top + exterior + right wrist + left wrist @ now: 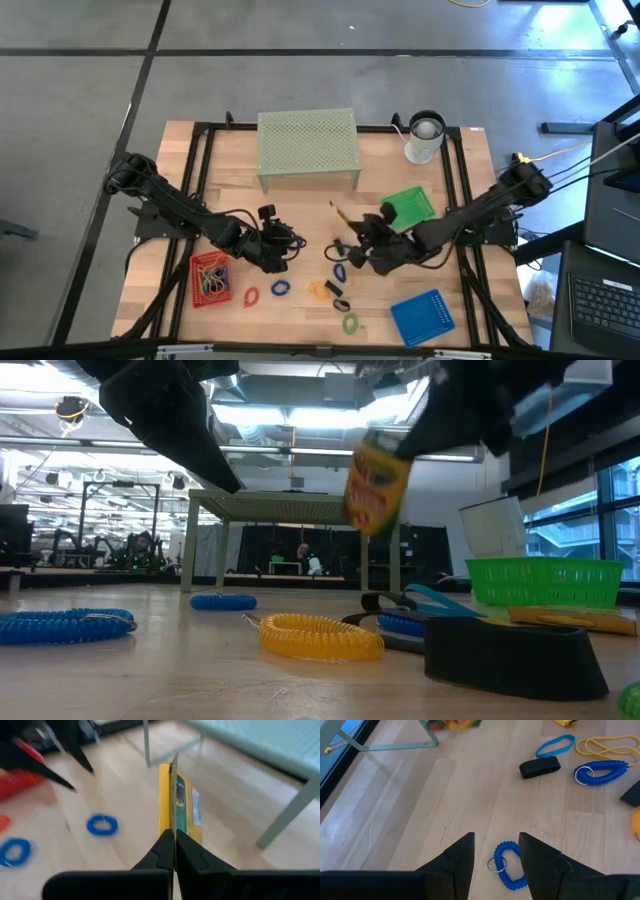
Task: Pick & Place Office Desk Supplies
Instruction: Put the crayon box into the green bin
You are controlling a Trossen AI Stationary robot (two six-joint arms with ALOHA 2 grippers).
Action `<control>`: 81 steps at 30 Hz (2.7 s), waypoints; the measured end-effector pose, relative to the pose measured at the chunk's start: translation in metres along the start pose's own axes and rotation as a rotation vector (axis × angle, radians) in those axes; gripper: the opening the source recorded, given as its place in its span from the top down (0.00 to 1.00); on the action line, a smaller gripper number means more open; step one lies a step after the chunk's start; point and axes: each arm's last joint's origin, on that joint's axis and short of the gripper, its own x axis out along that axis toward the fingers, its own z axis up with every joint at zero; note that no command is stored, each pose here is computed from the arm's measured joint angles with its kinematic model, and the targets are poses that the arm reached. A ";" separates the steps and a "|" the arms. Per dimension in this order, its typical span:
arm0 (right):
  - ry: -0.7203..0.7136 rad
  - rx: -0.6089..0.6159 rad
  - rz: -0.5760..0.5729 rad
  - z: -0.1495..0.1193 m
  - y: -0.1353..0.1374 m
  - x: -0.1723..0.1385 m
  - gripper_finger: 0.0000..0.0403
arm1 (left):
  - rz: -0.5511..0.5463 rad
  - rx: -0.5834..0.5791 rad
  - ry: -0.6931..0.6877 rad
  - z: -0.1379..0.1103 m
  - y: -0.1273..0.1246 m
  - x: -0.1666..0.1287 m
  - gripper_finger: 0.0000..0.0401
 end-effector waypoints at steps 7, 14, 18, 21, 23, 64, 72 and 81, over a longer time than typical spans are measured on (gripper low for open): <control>-0.105 0.031 0.029 0.018 -0.004 -0.031 0.99 | 0.000 0.000 0.000 0.000 0.000 0.000 0.63; -0.102 0.009 0.086 0.030 -0.018 -0.059 0.99 | -0.016 0.002 0.006 -0.001 -0.001 0.000 0.63; -0.035 0.012 0.067 0.029 -0.035 -0.069 0.99 | -0.056 0.007 0.022 -0.002 -0.004 -0.002 0.63; 0.051 0.032 0.018 0.024 -0.050 -0.074 0.99 | -0.085 0.011 0.033 -0.003 -0.006 -0.003 0.63; 0.107 0.050 -0.027 0.019 -0.060 -0.076 0.99 | -0.096 0.011 0.039 -0.003 -0.006 -0.003 0.63; 0.484 0.128 -0.286 -0.002 -0.096 -0.087 0.70 | -0.159 0.011 0.070 -0.004 -0.008 -0.003 0.63; 0.564 0.272 -0.122 -0.002 -0.077 -0.085 0.66 | -0.159 0.011 0.070 -0.004 -0.008 -0.003 0.63; 0.431 0.316 0.191 -0.008 -0.026 -0.086 0.70 | -0.159 0.011 0.070 -0.004 -0.008 -0.003 0.63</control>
